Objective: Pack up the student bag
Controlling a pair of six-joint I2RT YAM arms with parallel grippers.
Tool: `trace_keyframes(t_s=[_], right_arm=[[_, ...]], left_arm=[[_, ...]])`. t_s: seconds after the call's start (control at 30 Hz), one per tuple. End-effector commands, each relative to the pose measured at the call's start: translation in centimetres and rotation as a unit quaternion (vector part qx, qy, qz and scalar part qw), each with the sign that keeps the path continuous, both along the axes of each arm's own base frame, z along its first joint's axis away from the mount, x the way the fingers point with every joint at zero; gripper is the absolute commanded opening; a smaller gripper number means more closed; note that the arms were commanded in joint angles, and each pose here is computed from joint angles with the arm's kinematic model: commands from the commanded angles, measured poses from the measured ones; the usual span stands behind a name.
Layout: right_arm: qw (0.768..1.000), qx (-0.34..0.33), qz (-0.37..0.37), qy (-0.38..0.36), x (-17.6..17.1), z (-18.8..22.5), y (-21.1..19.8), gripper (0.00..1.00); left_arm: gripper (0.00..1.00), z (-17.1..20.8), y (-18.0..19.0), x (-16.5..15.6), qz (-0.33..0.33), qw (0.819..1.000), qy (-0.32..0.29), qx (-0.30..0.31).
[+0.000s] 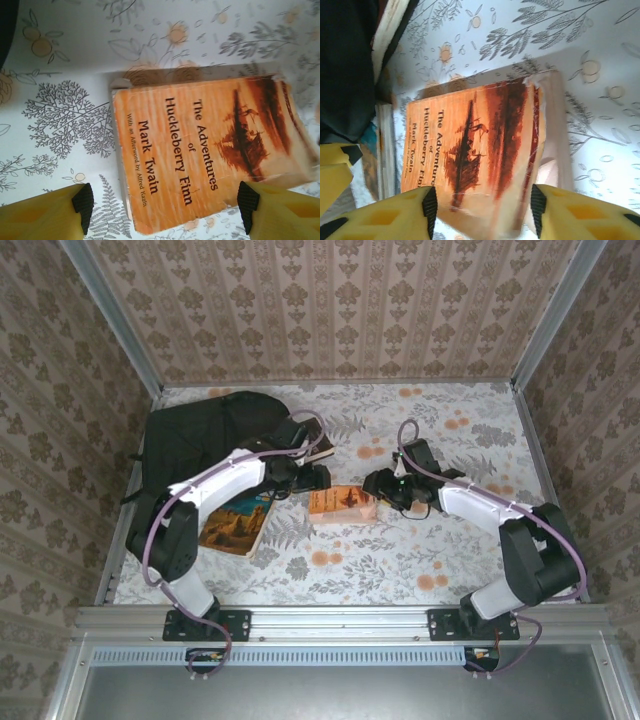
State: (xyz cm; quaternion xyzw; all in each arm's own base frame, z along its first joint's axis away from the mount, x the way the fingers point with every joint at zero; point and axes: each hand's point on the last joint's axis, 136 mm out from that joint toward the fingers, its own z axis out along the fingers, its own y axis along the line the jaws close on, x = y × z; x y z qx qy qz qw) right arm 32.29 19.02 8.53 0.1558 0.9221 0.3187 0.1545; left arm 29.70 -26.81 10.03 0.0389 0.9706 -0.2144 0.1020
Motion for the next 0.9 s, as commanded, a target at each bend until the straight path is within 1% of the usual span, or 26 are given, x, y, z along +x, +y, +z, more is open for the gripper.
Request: trace_keyframes(t_s=[0.0,0.1,0.17,0.3,0.4,0.47,0.6,0.73,0.87], right_arm=[[0.998,-0.05,-0.006,0.024,-0.7,-1.8,-2.4,0.61],[0.998,-0.046,-0.003,0.036,0.2,-2.6,-2.5,0.64],[0.998,-0.033,0.011,0.051,0.7,-3.2,-1.6,0.64],[0.997,0.003,0.012,0.076,1.6,-4.7,-0.1,0.65],[0.995,0.031,0.008,0.092,1.8,-5.5,0.8,0.65],[0.994,0.054,0.006,0.098,1.8,-5.7,1.3,0.65],[0.988,0.118,0.02,0.097,1.8,-4.4,3.3,0.63],[0.983,0.159,0.029,0.09,1.6,-2.7,4.6,0.6],[0.98,0.188,0.026,0.068,1.5,-0.4,4.9,0.54]], left_arm=[[0.79,-0.6,-0.1,0.4,0.019,1.0,0.003,-0.008],[0.79,-1.6,0.6,0.6,0.03,1.0,0.006,0.004],[0.79,-2.5,0.8,0.7,0.036,0.999,0.018,-0.002],[0.79,-4.5,0.4,0.7,0.044,0.998,0.044,-0.011],[0.76,-5.9,-0.8,0.6,0.046,0.996,0.066,-0.039],[0.72,-6.6,-1.8,0.4,0.043,0.994,0.081,-0.06],[0.64,-7.9,-3.1,-0.4,0.028,0.992,0.104,-0.072],[0.61,-8.3,-3.7,-0.9,0.023,0.989,0.114,-0.086],[0.59,-7.9,-4.1,-1.2,0.015,0.989,0.115,-0.095]])
